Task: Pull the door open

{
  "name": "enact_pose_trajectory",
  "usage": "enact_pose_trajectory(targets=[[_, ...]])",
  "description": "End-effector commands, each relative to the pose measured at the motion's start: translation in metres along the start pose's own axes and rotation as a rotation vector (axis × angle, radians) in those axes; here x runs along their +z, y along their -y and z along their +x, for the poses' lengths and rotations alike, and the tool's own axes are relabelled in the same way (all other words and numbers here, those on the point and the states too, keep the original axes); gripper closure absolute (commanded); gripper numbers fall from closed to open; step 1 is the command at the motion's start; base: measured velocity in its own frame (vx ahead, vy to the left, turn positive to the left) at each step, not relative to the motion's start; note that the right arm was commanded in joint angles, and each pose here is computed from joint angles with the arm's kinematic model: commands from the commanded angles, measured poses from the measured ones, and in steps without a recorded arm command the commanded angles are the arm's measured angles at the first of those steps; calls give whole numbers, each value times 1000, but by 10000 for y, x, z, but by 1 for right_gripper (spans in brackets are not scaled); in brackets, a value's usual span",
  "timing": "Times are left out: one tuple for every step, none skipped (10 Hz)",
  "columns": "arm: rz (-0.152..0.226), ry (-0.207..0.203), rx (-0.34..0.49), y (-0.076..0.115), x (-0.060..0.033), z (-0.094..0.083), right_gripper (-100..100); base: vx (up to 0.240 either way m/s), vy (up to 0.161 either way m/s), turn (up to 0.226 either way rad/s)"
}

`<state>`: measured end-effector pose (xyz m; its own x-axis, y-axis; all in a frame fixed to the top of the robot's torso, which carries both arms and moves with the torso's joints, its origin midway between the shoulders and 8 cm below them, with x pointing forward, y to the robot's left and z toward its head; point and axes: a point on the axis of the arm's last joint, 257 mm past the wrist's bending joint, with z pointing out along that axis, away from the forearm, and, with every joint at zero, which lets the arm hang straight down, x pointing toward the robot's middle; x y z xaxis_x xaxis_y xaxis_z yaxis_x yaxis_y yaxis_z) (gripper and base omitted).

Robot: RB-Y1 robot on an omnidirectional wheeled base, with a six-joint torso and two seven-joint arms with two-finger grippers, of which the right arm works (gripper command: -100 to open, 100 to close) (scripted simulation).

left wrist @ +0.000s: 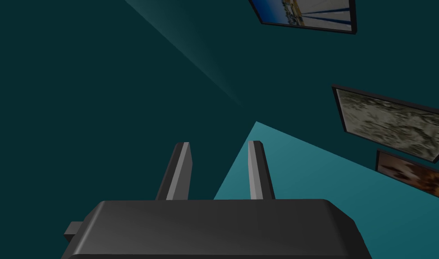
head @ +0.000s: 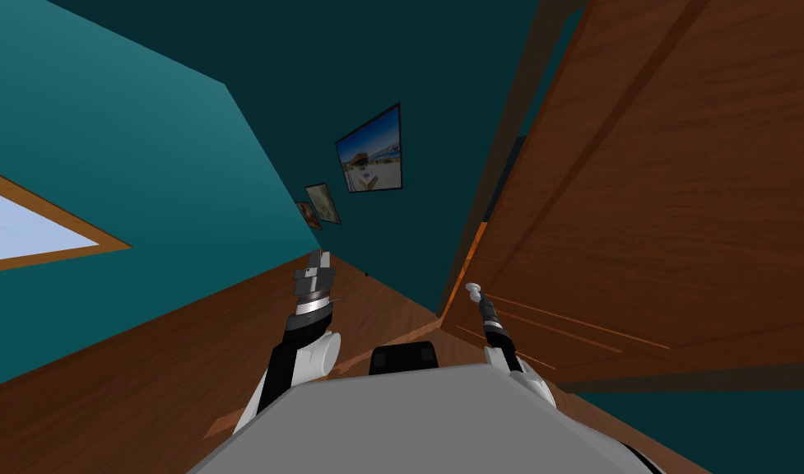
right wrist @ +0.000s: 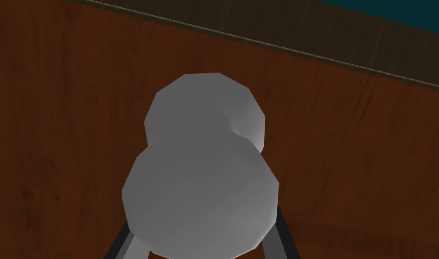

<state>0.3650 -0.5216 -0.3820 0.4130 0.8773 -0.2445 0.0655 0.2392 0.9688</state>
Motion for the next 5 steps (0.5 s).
enact_pose_trajectory(targets=[[-6,-12,52,-23,14,103,100,-42,-16,13],[-7,-15,96,-31,30,133,100,-42,-15,8],[-7,-15,103,-31,30,133,100,-33,-11,13],[-8,-17,152,-40,46,163,100,-46,-6,7],[-8,-20,188,-47,62,193,100,-59,-13,10]])
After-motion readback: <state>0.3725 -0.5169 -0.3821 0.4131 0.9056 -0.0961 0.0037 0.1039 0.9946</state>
